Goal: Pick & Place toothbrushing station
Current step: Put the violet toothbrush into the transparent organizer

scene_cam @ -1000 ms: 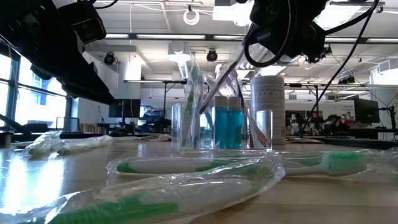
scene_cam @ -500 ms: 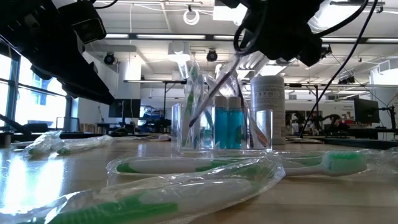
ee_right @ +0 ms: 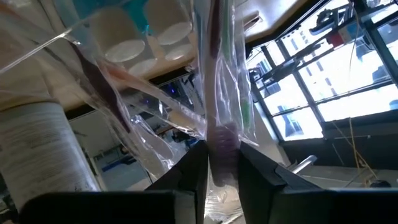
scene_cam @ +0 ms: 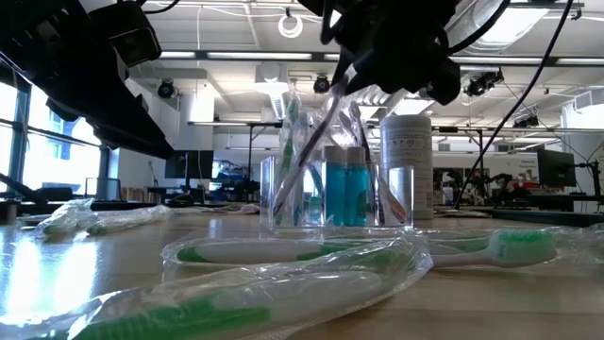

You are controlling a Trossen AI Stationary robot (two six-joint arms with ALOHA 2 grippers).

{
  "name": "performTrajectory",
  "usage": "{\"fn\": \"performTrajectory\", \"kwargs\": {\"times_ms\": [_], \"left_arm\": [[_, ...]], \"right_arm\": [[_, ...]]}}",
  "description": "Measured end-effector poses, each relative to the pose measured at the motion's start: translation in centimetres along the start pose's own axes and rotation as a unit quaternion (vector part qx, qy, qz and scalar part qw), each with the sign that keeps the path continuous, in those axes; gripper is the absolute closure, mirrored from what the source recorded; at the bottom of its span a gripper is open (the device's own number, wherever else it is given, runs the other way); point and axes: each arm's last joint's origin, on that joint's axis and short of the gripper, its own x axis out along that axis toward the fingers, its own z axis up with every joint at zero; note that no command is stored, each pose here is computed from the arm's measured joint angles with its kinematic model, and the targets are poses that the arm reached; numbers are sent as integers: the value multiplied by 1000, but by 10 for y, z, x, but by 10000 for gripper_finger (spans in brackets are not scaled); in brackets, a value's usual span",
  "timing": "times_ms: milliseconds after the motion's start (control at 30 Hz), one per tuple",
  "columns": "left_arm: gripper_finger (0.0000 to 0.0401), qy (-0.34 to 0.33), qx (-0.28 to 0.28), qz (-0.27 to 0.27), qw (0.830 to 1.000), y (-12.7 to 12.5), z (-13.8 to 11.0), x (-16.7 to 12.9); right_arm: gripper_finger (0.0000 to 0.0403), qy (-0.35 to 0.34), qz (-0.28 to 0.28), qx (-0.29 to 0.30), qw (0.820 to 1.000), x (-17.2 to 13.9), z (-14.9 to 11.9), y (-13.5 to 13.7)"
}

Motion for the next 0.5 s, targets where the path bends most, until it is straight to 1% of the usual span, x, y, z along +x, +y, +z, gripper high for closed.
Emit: {"fn": "performTrajectory", "kwargs": {"times_ms": [233, 400, 500], "left_arm": [[221, 1, 1, 1, 1000, 0, 0, 0], [221, 2, 1, 1, 1000, 0, 0, 0], [221, 2, 1, 1, 1000, 0, 0, 0]], "right_arm": [[343, 0, 5, -6, 1000, 5, -2, -1], [343, -12, -9, 29, 999, 5, 1, -8], [338, -26, -16, 27, 999, 3, 3, -10]]}}
